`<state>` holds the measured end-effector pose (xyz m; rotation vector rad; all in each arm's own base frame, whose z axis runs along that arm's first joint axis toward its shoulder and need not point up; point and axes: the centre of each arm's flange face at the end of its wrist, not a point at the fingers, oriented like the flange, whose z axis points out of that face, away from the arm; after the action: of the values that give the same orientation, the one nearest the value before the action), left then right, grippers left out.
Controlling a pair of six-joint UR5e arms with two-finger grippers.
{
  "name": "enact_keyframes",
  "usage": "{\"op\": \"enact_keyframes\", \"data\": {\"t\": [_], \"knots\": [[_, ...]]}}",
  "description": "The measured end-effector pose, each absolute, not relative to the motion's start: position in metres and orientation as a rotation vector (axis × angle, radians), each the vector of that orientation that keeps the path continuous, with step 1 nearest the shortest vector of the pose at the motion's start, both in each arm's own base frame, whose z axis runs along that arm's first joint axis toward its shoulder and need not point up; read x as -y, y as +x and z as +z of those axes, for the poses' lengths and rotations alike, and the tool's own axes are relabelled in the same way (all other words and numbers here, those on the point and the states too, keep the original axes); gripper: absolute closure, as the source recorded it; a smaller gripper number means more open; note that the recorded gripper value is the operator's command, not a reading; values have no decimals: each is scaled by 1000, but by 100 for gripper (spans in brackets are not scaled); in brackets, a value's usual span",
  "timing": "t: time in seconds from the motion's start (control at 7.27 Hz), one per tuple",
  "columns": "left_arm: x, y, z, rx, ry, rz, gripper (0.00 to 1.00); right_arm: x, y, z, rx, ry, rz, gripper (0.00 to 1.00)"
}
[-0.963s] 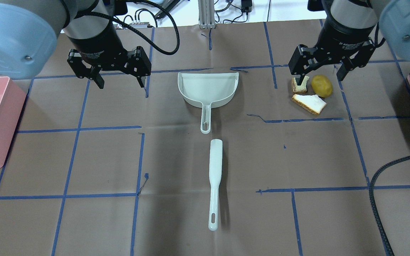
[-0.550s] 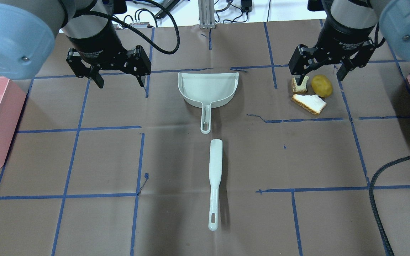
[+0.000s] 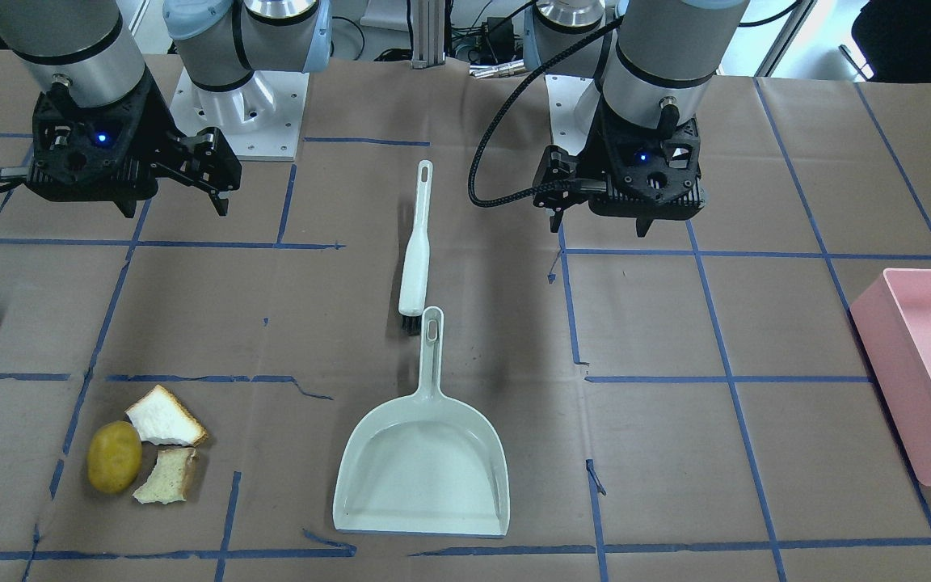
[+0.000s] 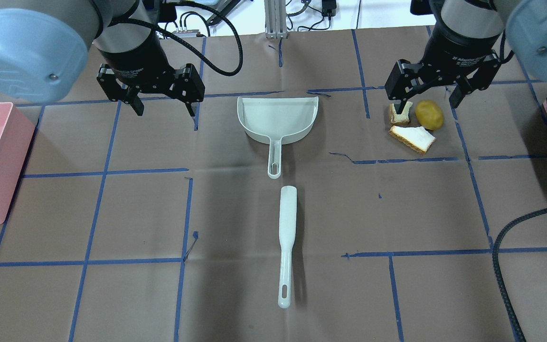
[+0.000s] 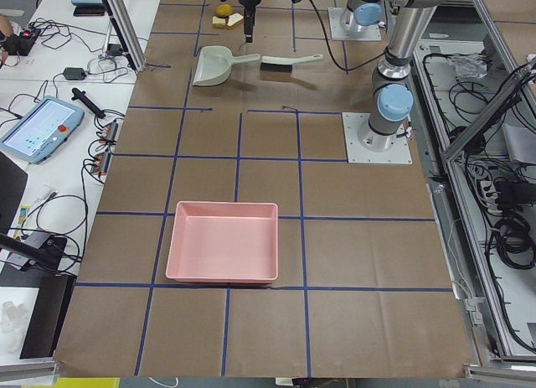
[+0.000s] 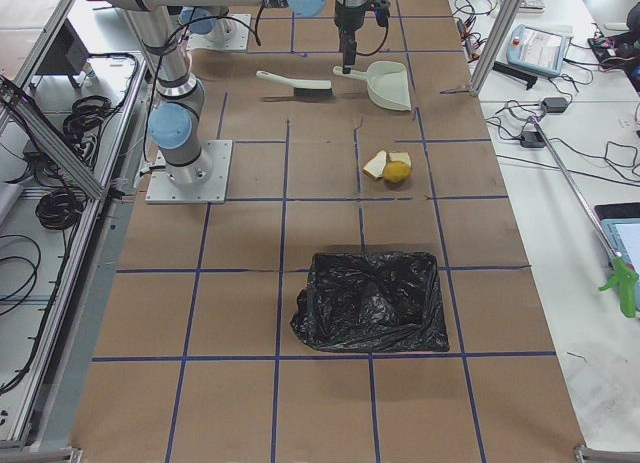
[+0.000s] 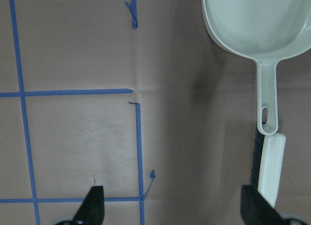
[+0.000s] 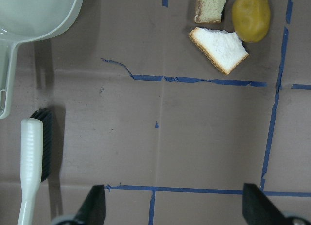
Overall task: Sweep and dump trash in nearest bin
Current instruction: 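Lower the left gripper and grasp the white brush handle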
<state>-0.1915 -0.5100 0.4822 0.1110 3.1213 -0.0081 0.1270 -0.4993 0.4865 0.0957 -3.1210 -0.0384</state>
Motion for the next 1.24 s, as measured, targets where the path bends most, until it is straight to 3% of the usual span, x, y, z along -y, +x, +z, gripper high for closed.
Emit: {"op": "enact_keyframes", "data": {"t": [0.69,1.24], "knots": [[505,-229,423,-3267,127,123,0,499,127,487,3121,96,-38,0],[416,-316,349,-3258,57,165,0,499,127,486,3121,96,-39,0]]}}
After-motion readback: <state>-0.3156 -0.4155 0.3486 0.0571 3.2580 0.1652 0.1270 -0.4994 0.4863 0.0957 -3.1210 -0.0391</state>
